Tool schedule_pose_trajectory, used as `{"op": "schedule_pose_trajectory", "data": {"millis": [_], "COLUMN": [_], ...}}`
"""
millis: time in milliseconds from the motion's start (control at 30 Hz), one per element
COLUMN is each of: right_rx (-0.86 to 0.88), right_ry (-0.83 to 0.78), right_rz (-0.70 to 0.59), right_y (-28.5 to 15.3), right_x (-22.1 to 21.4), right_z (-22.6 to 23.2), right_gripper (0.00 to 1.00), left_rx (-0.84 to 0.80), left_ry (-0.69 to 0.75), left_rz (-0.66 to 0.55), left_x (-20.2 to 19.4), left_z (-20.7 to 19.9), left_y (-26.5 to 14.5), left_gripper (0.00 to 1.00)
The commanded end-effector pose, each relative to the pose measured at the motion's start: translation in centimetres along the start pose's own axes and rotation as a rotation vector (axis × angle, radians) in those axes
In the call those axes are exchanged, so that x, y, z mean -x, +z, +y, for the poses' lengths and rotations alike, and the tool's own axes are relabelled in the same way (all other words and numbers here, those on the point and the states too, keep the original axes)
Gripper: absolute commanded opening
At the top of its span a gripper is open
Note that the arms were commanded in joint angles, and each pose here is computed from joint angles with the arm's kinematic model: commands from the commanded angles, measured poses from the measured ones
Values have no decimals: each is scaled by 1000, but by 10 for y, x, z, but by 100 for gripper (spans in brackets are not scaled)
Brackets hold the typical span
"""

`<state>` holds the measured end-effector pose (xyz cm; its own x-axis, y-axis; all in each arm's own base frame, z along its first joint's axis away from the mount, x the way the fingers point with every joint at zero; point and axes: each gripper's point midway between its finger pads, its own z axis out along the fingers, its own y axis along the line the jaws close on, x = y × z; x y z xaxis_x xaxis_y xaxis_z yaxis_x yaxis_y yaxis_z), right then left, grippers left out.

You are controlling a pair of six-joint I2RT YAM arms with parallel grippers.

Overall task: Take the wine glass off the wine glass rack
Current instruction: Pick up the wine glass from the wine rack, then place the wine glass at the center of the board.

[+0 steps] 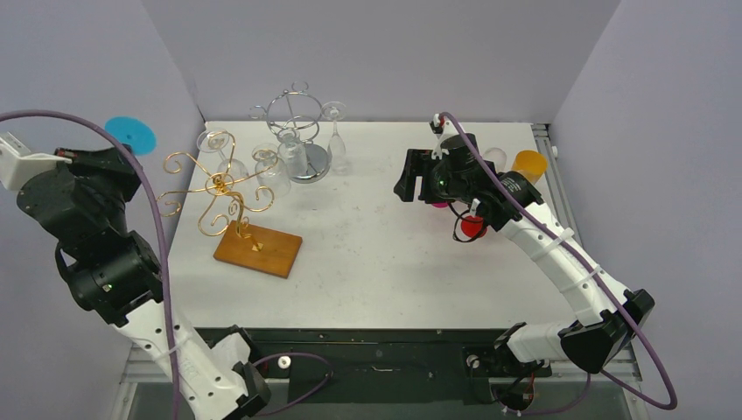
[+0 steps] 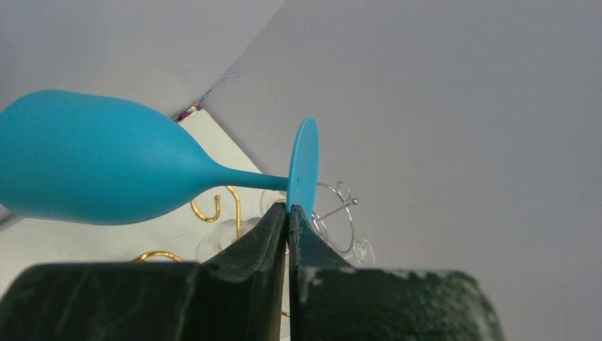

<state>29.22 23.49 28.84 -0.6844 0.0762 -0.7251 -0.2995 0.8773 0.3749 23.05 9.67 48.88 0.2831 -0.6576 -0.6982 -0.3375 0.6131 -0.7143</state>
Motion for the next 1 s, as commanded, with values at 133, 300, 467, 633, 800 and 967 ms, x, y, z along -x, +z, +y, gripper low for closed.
{"op": "schedule_pose_trajectory", "data": {"millis": [133, 300, 467, 633, 800, 967], "right_rx": [-4, -21, -24, -24, 55, 172], "right_ry": [-13, -2, 23, 93, 192, 272], "right_rz": [-62, -98, -143, -233, -362, -474], "right_y": [-7, -12, -20, -33, -56, -70], "right_x": [20, 31, 49, 82, 123, 148], "right_z": [5, 4, 5, -8, -23, -26], "right_gripper": [69, 69, 69, 69, 71, 78], "left_rx": [-255, -400, -521, -730, -931, -1059], "left_ry": [147, 192, 167, 53, -123, -290], "left_rz": [8, 65, 157, 305, 531, 723], "left_x": [23, 1, -25, -58, -103, -135], "left_z": [-82, -145, -192, -252, -298, -327], "left_y": [9, 13, 29, 18, -4, -24], "left_gripper": [0, 0, 0, 0, 0, 0]}}
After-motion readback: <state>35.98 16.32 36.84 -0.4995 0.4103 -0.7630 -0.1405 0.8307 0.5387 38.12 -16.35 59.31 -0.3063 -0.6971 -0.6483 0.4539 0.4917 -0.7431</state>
